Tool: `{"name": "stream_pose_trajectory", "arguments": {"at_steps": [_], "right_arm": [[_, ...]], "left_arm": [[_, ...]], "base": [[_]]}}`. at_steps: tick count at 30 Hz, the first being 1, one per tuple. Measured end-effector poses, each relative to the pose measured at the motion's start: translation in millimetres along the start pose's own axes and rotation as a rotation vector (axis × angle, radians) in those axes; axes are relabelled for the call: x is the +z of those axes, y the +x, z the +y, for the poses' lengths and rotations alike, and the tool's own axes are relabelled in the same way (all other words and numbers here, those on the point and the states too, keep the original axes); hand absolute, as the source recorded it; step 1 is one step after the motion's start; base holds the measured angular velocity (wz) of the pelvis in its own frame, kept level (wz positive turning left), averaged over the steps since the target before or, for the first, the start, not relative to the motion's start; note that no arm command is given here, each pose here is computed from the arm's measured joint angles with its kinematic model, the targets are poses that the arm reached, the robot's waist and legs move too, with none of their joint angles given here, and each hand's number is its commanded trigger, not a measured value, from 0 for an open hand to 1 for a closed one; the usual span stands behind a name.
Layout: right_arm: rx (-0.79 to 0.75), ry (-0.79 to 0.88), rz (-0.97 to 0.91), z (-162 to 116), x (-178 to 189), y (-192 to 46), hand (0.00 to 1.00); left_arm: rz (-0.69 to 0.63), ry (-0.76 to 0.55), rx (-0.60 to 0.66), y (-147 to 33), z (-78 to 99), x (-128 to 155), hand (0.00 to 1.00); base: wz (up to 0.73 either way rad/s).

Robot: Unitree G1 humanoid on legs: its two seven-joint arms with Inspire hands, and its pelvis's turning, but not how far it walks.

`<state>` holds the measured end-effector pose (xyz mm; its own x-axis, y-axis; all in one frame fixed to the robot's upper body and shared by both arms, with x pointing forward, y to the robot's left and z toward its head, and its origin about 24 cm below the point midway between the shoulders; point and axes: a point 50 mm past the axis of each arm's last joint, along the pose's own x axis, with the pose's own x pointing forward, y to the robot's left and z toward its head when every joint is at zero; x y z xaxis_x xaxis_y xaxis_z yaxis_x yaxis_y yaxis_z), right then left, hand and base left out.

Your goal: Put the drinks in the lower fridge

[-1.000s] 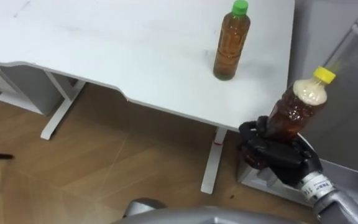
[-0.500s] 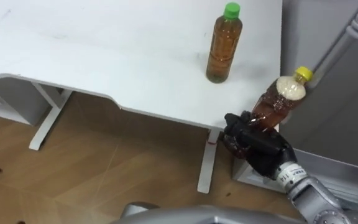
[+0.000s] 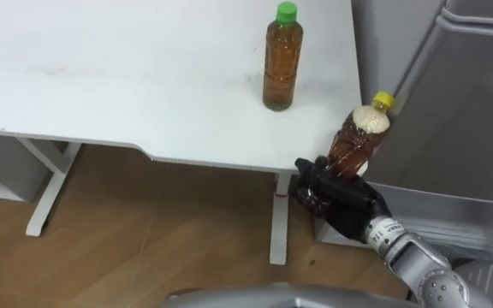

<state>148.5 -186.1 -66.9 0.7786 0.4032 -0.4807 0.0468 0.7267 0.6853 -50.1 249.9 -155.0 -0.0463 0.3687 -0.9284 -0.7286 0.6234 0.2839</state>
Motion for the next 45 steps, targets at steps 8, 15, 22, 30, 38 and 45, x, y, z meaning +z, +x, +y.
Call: {"name": "stream_pose_trajectory", "arguments": {"at_steps": [8, 15, 22, 30, 38, 45], "right_arm": [[-0.001, 0.009, -0.002, 1.4, -1.7, 1.3, 1.00], [-0.006, 0.055, -0.006, 3.8, -7.1, 4.4, 1.00], [-0.007, 0.095, -0.002, 7.6, -11.3, 7.2, 1.00], [-0.031, 0.090, -0.011, 9.0, -8.6, 8.4, 1.00], [-0.108, -0.277, -0.034, 19.7, 10.7, 9.8, 1.00], [-0.301, -0.758, -0.162, 19.6, 39.4, -0.8, 1.00]], "left_arm": [[-0.001, 0.369, -0.087, -1.1, -12.9, -7.4, 0.00], [-0.012, 0.467, -0.083, -1.4, -13.6, -9.8, 0.00], [-0.034, 0.555, -0.082, -1.4, -15.6, -8.4, 0.00], [-0.061, 0.613, -0.077, -1.3, -15.4, -6.0, 0.00], [-0.064, 0.623, -0.079, -0.4, -14.0, -5.8, 0.00], [-0.097, 0.603, -0.089, 2.6, -22.8, 2.8, 0.00]], "base": [[-0.01], [-0.02], [0.00], [0.00], [-0.07], [-0.18]]}}
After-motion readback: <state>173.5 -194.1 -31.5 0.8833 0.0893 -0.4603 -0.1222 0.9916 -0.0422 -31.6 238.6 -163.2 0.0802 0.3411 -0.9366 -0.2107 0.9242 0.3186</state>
